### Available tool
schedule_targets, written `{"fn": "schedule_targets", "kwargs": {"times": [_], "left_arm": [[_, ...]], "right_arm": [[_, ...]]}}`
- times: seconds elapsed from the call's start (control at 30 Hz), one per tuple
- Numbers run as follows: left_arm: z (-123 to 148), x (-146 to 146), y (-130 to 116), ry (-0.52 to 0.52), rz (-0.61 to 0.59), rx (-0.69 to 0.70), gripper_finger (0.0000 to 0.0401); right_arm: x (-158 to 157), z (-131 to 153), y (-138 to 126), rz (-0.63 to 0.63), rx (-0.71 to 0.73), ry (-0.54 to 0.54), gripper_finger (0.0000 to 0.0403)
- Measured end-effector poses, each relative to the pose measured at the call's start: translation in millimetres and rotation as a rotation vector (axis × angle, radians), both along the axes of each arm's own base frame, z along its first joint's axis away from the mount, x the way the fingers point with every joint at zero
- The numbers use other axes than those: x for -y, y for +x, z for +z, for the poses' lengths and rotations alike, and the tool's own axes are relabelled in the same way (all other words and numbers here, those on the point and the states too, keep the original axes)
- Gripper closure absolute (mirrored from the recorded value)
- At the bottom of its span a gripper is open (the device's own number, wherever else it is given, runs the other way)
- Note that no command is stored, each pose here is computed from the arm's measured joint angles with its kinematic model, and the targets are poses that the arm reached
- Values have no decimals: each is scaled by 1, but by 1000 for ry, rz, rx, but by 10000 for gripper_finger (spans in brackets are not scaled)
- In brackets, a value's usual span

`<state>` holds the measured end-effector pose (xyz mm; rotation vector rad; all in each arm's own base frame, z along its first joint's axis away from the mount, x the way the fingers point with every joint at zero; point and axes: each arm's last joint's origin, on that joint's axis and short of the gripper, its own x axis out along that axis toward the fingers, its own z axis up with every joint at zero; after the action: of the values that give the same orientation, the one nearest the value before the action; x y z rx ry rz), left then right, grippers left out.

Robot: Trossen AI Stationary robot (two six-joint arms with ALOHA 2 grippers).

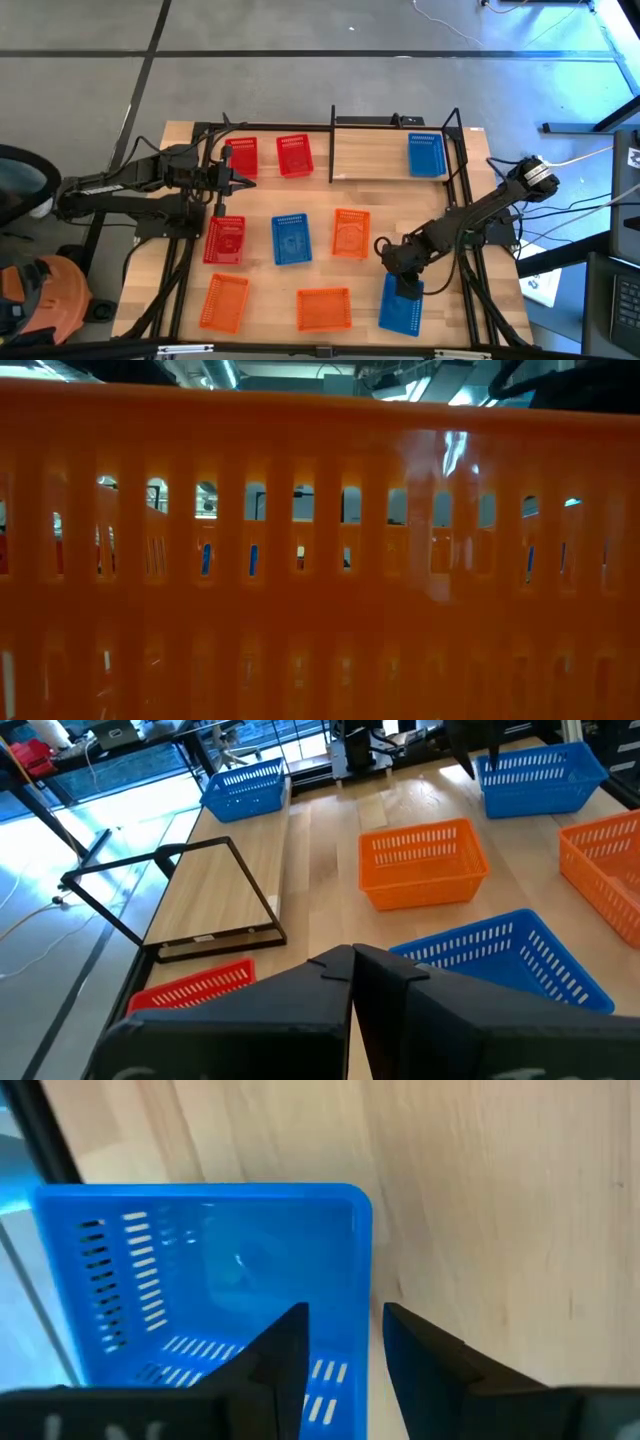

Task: Stack baskets on shelf by color
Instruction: Stack the right blue basket on top of the blue basket on the shelf

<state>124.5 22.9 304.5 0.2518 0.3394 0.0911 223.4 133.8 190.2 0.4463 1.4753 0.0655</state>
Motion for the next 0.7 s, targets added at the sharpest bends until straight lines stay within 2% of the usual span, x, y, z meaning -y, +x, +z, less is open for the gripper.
{"fn": "schedule_targets", "kwargs": {"times": [0.33,0.4,0.5,0.6,0.7], "left_arm": [[0,0,0,-5,1,0,401],[0,0,0,-4,1,1,401],[0,0,0,-4,1,1,401],[0,0,0,-4,1,0,401],[0,0,0,-4,1,0,401]], "right_arm": [[-3,-21,7,13,-57,-53,284],[-4,-23,8,12,-56,-49,309],[-1,-23,13,-13,-68,8,379],[4,-16,17,-43,-101,30,390],[12,1,21,-7,-133,10,397]]}}
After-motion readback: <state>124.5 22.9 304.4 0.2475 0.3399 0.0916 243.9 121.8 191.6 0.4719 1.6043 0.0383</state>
